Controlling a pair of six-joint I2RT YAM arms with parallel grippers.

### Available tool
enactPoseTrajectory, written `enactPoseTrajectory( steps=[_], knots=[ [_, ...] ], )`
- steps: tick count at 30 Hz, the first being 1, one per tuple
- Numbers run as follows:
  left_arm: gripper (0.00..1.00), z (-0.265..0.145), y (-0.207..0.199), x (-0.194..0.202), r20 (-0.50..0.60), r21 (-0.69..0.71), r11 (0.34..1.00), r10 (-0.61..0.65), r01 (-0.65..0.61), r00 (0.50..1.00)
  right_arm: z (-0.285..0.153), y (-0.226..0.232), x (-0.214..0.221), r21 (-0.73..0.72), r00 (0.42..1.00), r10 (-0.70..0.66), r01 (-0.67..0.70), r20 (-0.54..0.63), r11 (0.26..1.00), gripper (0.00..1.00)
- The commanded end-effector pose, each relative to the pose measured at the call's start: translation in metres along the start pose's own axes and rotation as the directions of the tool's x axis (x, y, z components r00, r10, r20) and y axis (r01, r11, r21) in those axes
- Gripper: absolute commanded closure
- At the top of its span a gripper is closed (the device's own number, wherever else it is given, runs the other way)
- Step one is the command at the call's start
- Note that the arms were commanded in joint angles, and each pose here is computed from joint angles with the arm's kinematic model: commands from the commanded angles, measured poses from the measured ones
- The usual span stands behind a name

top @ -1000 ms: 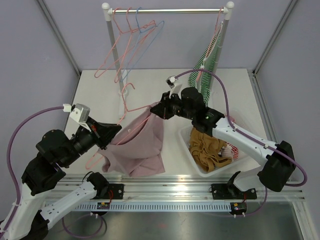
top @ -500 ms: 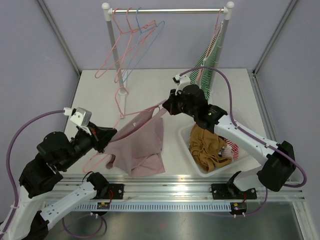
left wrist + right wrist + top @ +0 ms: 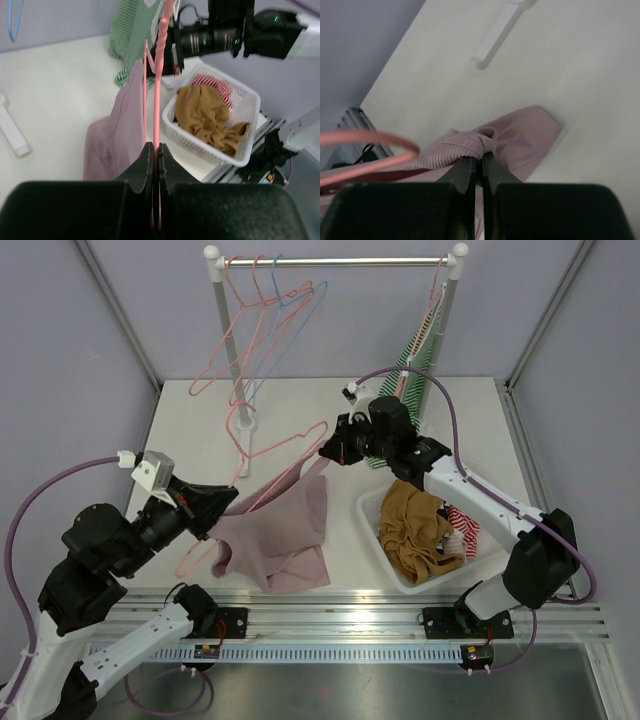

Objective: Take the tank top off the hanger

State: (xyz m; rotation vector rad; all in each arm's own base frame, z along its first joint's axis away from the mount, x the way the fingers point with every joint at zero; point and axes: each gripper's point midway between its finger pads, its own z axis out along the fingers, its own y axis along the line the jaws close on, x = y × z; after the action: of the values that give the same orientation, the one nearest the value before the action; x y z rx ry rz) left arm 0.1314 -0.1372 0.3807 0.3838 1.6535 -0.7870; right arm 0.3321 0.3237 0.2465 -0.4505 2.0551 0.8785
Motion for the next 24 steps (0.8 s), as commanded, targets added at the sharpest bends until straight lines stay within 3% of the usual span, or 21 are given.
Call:
enactPoseTrajectory(
  steps=[1, 5, 6, 8, 9, 11, 12, 15, 18, 22, 24],
  knots=[
    [1.0, 0.01, -0.031, -0.08, 0.272, 0.123, 0.992, -0.01, -0.025, 0.962, -0.038, 0.059, -0.025, -0.294, 0.996, 0.006, 0.02, 0.086, 0.956, 1.0],
    [1.0, 0.038, -0.051, -0.114, 0.416, 0.215, 0.974, -0.024, -0.073, 0.909, -0.068, 0.088, -0.026, -0.426, 0.993, 0.038, 0.012, 0.109, 0.905, 1.0],
    [1.0, 0.034, -0.061, -0.139, 0.517, 0.25, 0.962, -0.037, -0.109, 0.855, -0.071, 0.094, -0.022, -0.447, 0.994, 0.038, 0.012, 0.102, 0.895, 1.0],
    [1.0, 0.05, -0.068, -0.15, 0.567, 0.271, 0.95, -0.029, -0.153, 0.823, -0.072, 0.096, -0.012, -0.443, 0.996, 0.027, 0.014, 0.087, 0.896, 1.0],
    [1.0, 0.043, -0.074, -0.171, 0.648, 0.271, 0.943, -0.031, -0.193, 0.761, -0.067, 0.095, 0.0, -0.409, 0.997, 0.0, 0.029, 0.071, 0.912, 1.0],
    [1.0, 0.058, -0.074, -0.181, 0.683, 0.255, 0.942, -0.015, -0.219, 0.73, -0.059, 0.085, 0.02, -0.322, 0.999, -0.025, 0.033, 0.028, 0.946, 1.0],
    [1.0, 0.054, -0.077, -0.198, 0.731, 0.236, 0.941, -0.008, -0.241, 0.682, -0.05, 0.07, 0.033, -0.214, 0.999, -0.04, 0.04, 0.006, 0.976, 1.0],
    [1.0, 0.071, -0.058, -0.215, 0.748, 0.135, 0.974, 0.02, -0.183, 0.663, -0.044, 0.039, 0.048, -0.052, 1.0, 0.018, -0.017, 0.022, 0.998, 1.0],
    [1.0, 0.083, -0.043, -0.22, 0.772, 0.042, 0.985, 0.075, -0.168, 0.631, -0.043, 0.037, 0.067, -0.048, 0.999, 0.043, -0.041, 0.031, 0.998, 1.0],
    [1.0, 0.112, -0.021, -0.193, 0.729, -0.043, 0.987, 0.137, -0.155, 0.671, -0.032, 0.037, 0.092, 0.056, 1.0, -0.006, 0.008, -0.025, 0.998, 1.0],
    [1.0, 0.117, -0.018, -0.183, 0.731, -0.048, 0.986, 0.142, -0.158, 0.668, -0.028, 0.039, 0.095, 0.043, 1.0, 0.002, -0.001, -0.022, 0.999, 1.0]
  ],
)
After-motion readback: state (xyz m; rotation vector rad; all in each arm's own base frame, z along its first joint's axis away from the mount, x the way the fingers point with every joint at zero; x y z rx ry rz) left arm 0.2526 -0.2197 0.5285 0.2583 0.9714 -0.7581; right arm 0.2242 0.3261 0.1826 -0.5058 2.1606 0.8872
